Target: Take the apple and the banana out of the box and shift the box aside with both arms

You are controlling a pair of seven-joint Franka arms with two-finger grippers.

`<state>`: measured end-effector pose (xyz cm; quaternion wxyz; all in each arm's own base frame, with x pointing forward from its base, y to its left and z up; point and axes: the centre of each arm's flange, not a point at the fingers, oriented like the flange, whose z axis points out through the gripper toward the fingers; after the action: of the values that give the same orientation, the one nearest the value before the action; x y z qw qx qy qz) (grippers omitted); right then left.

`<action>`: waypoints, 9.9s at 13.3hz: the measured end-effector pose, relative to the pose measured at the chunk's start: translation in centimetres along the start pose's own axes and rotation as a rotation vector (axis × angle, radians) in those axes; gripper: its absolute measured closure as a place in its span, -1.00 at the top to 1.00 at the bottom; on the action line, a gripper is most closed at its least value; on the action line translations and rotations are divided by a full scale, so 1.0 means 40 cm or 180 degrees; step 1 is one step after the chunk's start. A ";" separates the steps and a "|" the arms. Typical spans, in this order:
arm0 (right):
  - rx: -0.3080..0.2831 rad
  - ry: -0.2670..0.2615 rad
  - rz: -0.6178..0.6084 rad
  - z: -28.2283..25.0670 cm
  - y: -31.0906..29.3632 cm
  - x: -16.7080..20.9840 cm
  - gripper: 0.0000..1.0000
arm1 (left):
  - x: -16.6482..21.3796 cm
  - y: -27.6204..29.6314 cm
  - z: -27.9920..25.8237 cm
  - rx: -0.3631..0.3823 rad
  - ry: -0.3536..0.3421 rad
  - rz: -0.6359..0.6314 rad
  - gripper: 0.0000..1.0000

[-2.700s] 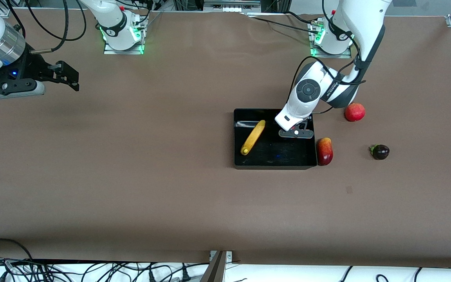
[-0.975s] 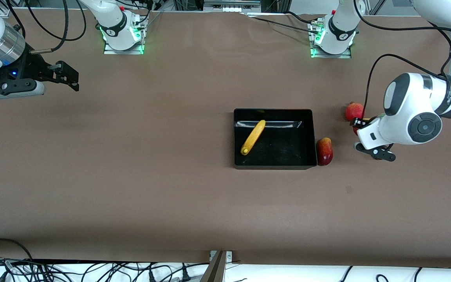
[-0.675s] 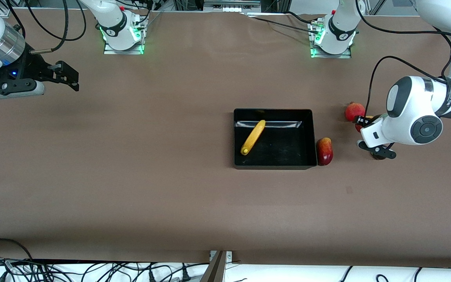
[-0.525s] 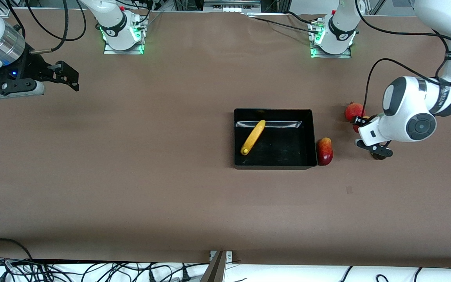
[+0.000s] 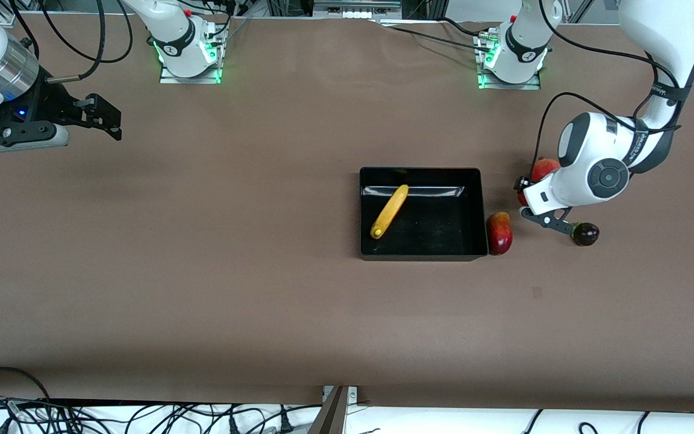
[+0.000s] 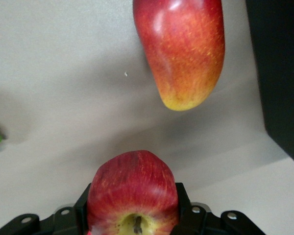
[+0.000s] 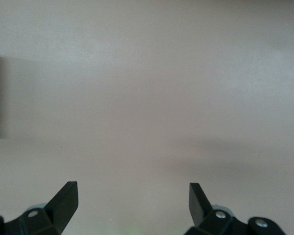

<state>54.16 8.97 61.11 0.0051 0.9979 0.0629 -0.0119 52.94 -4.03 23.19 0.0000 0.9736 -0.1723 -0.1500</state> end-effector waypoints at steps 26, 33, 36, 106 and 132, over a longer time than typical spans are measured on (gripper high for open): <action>0.0000 0.0008 0.0000 -0.001 0.000 0.001 1.00 | 0.302 0.729 -0.029 -0.0406 0.0855 0.0940 1.00; 0.0003 0.0063 -0.0002 -0.005 0.000 0.005 1.00 | 0.301 0.834 0.093 0.0146 0.1033 0.0685 1.00; 0.0003 0.0066 -0.0004 -0.005 -0.001 0.005 1.00 | 0.309 0.838 0.125 0.0047 0.1070 0.0575 0.88; 0.0085 0.0379 -0.0025 -0.046 -0.016 0.030 1.00 | -0.136 -0.018 -0.816 0.0241 0.1026 -0.0702 1.00; 0.0478 0.0393 0.0644 0.955 -1.153 0.097 0.40 | -0.145 -0.005 -0.787 0.0203 0.0754 -0.0686 1.00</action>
<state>51.35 54.77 22.45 -0.0724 0.9956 -0.0390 0.0453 57.01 -3.54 54.93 -0.0266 0.9968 -0.0702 -0.0278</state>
